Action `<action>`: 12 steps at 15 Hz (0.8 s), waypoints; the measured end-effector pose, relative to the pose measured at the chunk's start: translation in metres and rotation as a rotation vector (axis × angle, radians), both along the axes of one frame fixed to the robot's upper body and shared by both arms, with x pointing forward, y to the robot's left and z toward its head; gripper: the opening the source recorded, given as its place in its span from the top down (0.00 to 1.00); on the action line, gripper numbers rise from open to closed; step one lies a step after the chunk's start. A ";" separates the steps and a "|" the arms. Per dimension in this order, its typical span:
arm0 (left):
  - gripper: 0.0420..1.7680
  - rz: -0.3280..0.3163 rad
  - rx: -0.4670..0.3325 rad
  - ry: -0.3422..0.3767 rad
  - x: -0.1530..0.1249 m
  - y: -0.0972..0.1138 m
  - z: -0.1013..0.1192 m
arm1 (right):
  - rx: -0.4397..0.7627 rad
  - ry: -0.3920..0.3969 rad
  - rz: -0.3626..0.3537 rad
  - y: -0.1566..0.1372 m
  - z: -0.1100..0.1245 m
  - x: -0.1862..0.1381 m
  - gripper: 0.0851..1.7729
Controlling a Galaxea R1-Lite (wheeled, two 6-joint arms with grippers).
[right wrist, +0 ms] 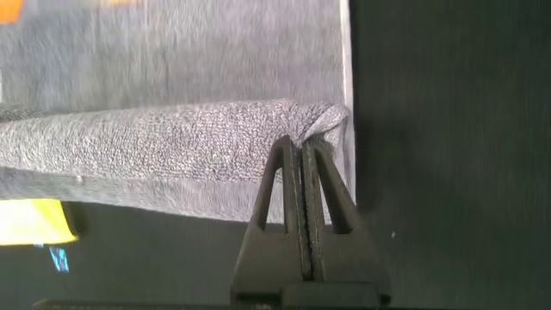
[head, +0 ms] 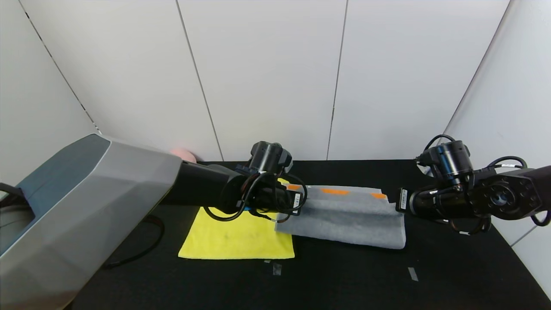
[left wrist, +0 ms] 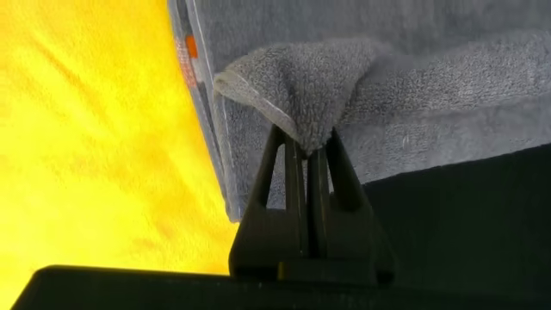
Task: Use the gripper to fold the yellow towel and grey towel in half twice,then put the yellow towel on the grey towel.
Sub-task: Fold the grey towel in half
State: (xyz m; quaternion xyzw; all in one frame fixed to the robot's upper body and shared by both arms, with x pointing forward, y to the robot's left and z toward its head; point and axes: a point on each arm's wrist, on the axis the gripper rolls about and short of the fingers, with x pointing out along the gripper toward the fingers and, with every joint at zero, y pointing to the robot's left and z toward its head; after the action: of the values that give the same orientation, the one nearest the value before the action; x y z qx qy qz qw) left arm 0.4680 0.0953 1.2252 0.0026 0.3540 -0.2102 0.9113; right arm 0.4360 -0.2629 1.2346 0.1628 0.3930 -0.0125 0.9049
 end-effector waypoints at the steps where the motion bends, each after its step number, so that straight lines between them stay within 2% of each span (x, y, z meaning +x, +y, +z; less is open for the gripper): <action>1: 0.95 0.004 0.000 -0.001 0.002 0.001 -0.001 | 0.003 -0.012 -0.002 0.000 0.000 0.003 0.98; 8: 0.95 -0.012 0.007 -0.005 0.006 0.001 -0.003 | -0.003 -0.021 0.005 0.002 -0.007 0.014 0.98; 12: 0.59 -0.024 0.016 -0.014 0.006 0.001 -0.003 | -0.011 -0.019 0.006 0.002 -0.009 0.015 0.62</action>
State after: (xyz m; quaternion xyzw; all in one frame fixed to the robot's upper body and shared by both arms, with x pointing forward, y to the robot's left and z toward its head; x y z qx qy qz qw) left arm 0.4744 0.0960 1.2224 0.0155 0.3490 -0.2184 0.9112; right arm 0.4509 -0.2614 1.2260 0.1566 0.3848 -0.0107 0.9095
